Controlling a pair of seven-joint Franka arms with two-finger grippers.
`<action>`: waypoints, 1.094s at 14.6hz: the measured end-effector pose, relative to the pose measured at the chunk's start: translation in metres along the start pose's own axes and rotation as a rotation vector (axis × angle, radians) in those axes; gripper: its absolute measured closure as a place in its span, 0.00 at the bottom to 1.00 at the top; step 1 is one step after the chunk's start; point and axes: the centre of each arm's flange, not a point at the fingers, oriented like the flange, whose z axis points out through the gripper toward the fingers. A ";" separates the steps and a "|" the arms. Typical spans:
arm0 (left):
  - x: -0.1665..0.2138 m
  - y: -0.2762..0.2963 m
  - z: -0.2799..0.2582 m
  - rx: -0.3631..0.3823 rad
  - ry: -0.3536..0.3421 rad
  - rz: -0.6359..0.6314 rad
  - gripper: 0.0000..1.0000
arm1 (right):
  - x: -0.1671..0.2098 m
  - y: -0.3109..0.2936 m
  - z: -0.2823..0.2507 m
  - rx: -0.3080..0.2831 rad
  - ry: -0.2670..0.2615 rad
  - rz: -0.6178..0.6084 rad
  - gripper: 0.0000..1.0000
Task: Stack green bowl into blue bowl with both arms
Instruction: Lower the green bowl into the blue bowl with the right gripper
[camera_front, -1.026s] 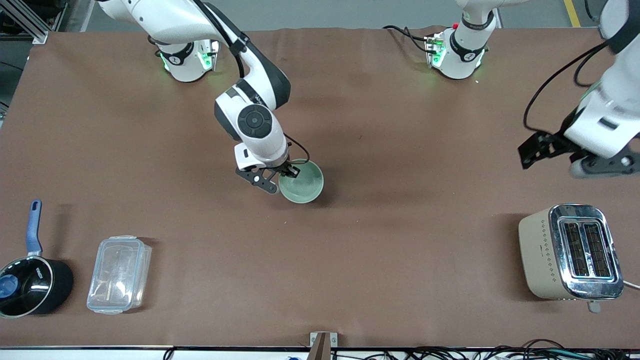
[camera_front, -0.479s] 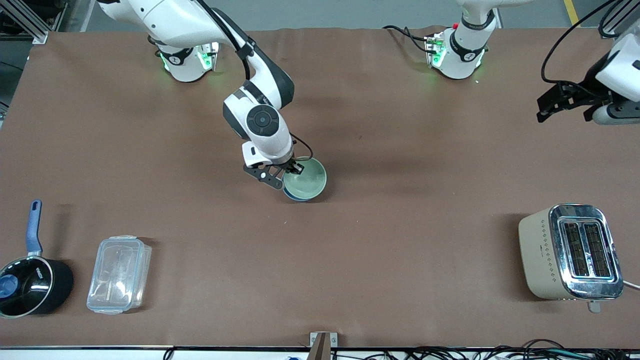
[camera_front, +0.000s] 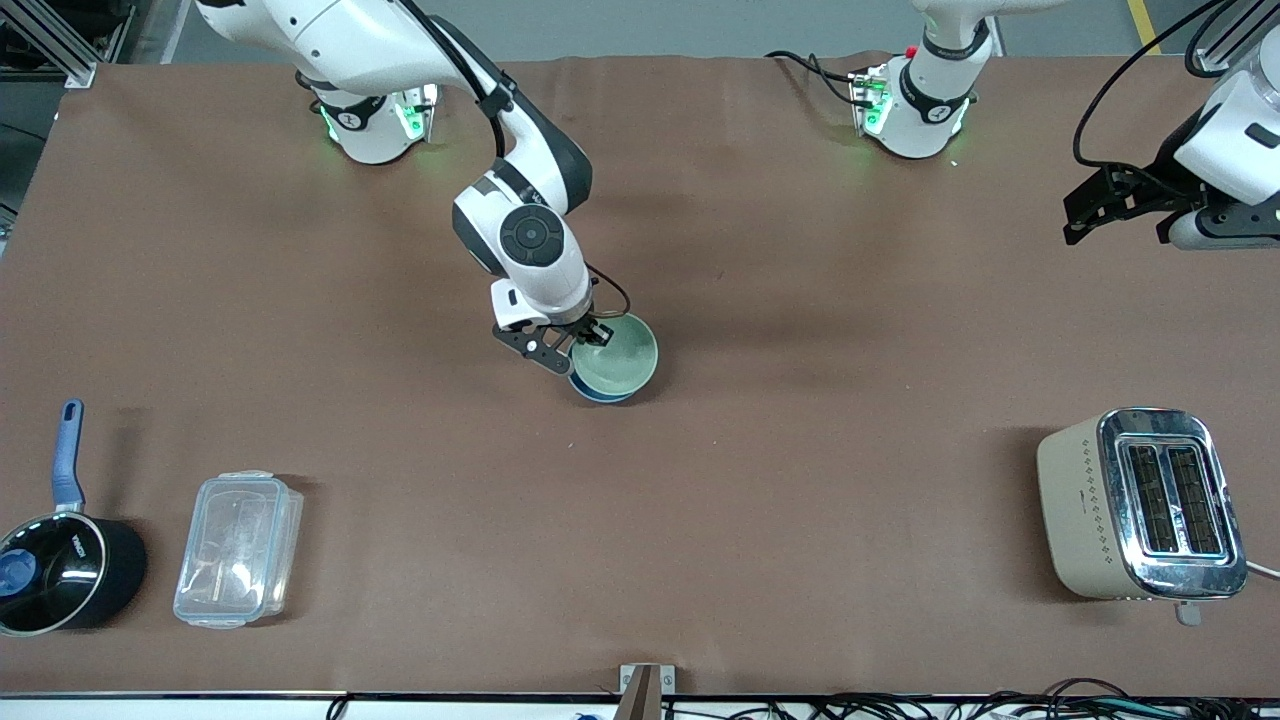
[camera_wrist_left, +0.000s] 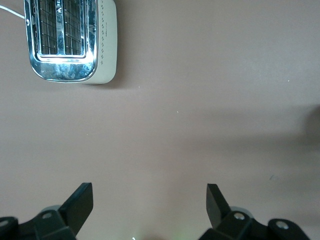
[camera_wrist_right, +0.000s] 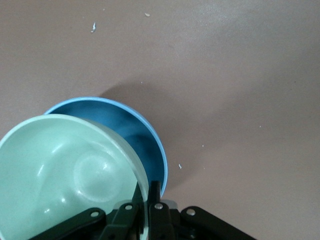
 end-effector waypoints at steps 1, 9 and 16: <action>0.001 -0.001 0.001 0.000 -0.002 -0.001 0.00 | 0.001 0.000 0.000 -0.002 0.006 -0.003 0.95; 0.002 -0.002 -0.004 -0.002 0.009 -0.003 0.00 | 0.005 0.011 0.012 -0.038 0.026 -0.018 0.95; 0.002 -0.006 -0.012 -0.003 0.025 -0.011 0.00 | 0.006 0.010 0.010 -0.032 0.030 -0.017 0.77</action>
